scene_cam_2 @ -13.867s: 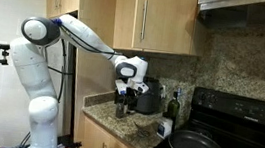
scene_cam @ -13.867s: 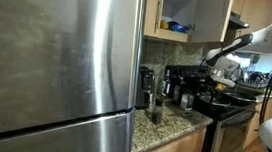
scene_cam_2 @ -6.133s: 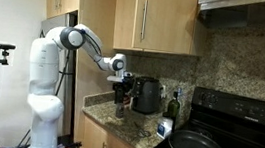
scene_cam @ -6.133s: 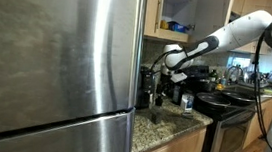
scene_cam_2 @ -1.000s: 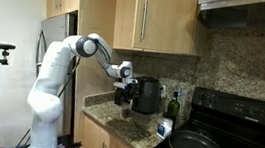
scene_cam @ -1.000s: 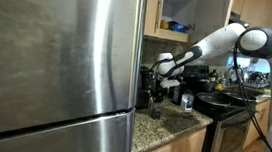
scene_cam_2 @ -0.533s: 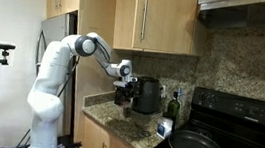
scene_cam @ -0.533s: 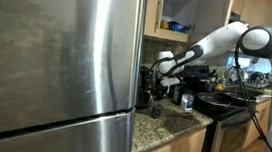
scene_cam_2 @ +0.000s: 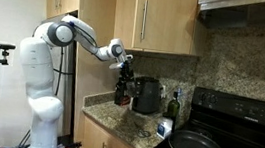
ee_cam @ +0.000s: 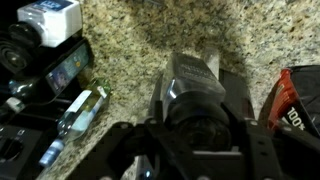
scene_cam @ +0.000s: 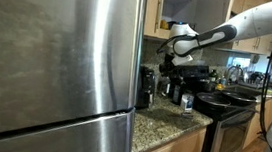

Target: Put the object in the upper cabinet and close the right upper cabinet door

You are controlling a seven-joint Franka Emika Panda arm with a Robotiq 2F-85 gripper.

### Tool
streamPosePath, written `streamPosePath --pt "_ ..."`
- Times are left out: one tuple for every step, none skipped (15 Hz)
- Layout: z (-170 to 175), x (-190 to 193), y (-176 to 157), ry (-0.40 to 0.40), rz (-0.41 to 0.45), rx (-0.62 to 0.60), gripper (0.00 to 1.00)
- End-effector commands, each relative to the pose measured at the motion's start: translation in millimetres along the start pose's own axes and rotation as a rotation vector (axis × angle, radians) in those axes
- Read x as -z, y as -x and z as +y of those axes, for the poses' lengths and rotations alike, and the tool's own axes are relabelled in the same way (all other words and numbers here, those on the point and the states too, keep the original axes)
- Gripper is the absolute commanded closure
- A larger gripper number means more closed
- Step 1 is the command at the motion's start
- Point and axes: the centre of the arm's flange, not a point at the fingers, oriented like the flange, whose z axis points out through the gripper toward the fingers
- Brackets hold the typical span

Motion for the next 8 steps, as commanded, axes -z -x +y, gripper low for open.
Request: streamPosePath --pt "12.7 83.6 49.6 0.077 0.181 -0.031 0.67" --pt "15.8 106.3 59.5 0.072 0.192 -0.029 0.67" --pt "7.7 72.5 22.6 0.049 0.131 -0.021 0.42" --pt "9.4 93.0 33.0 0.056 0.163 -0.024 0.42" --pt "10.7 105.8 42.2 0.062 0.183 -0.026 0.42" --pt "11.6 111.2 48.8 0.066 0.191 -0.027 0.67" --pt "15.7 122.2 45.2 0.064 0.238 -0.058 0.67" --pt "22.4 141.5 43.8 0.061 0.310 -0.110 0.67"
